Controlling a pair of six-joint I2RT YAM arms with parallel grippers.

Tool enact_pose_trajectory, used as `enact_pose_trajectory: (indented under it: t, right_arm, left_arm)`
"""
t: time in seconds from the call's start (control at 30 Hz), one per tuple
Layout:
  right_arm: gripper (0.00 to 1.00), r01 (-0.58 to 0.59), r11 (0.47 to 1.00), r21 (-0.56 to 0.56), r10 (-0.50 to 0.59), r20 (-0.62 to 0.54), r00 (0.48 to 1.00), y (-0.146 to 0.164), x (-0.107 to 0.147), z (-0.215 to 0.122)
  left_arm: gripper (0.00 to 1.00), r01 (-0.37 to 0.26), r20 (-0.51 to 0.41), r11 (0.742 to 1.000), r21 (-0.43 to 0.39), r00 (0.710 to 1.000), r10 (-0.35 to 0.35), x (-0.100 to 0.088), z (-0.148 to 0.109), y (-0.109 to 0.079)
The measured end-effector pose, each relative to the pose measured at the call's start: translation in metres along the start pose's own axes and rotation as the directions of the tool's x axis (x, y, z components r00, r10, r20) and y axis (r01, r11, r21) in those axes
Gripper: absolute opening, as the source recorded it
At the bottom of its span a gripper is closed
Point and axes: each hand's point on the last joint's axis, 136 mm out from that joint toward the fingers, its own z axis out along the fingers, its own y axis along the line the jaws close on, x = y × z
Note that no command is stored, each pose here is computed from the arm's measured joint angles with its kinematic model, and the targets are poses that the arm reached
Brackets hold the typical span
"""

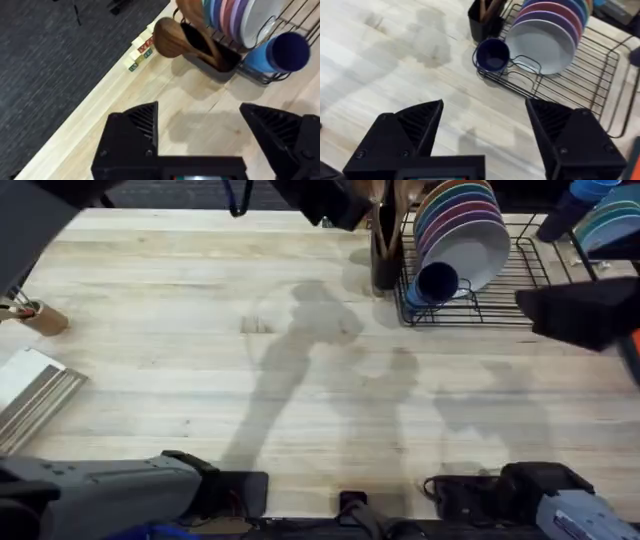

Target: Pick up the cup on the table and put them onto the rack.

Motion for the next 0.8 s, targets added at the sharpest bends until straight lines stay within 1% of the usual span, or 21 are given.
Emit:
enact_pose_trajectory:
  t: [0.1,0.13,0.2,0.3,0.4,0.47,0.53,0.63,0.73,0.8]
  right_arm:
    - [0.997,-0.008,1.000,-0.029,0.007,-0.019,1.000,0.001,-0.002,0.010]
    - [0.997,-0.002,0.998,-0.061,0.000,-0.034,0.999,0.004,-0.005,0.021]
    - [0.997,0.009,0.997,-0.077,-0.012,-0.034,0.999,0.006,-0.008,0.026]
    - [0.997,0.031,0.995,-0.097,-0.032,-0.016,0.999,0.010,-0.016,0.032]
    - [0.997,0.047,0.992,-0.117,-0.047,0.002,0.999,0.015,-0.023,0.037]
    - [0.997,0.045,0.990,-0.131,-0.044,0.013,0.999,0.018,-0.029,0.041]
    - [0.997,0.036,0.988,-0.149,-0.035,0.010,0.999,0.023,-0.031,0.046]
    - [0.997,0.013,0.984,-0.179,-0.015,-0.011,1.000,0.030,-0.032,0.053]
    - [0.997,-0.027,0.978,-0.206,0.019,-0.041,0.999,0.037,-0.031,0.061]
    - [0.997,-0.060,0.974,-0.218,0.048,-0.061,0.997,0.041,-0.030,0.065]
  left_arm:
    - [0.993,-0.008,-0.006,1.000,-0.018,1.000,0.008,0.011,0.001,0.006]
    - [0.993,-0.004,0.004,0.999,-0.053,1.000,0.005,0.024,-0.002,0.015]
    - [0.993,0.000,0.017,0.997,-0.081,1.000,0.001,0.032,-0.007,0.019]
    - [0.993,0.007,0.045,0.992,-0.125,0.999,-0.001,0.043,-0.020,0.023]
    - [0.993,0.013,0.061,0.986,-0.165,0.998,-0.003,0.053,-0.038,0.023]
    - [0.993,0.030,0.059,0.980,-0.195,0.998,-0.019,0.058,-0.051,0.027]
    - [0.993,0.070,0.047,0.973,-0.218,0.997,-0.061,0.066,-0.063,0.030]
    - [0.993,0.157,0.011,0.958,-0.240,0.987,-0.159,0.084,-0.076,0.033]
    - [0.993,0.252,-0.011,0.933,-0.258,0.965,-0.263,0.099,-0.082,0.036]
    - [0.993,0.301,-0.024,0.917,-0.260,0.948,-0.318,0.106,-0.083,0.034]
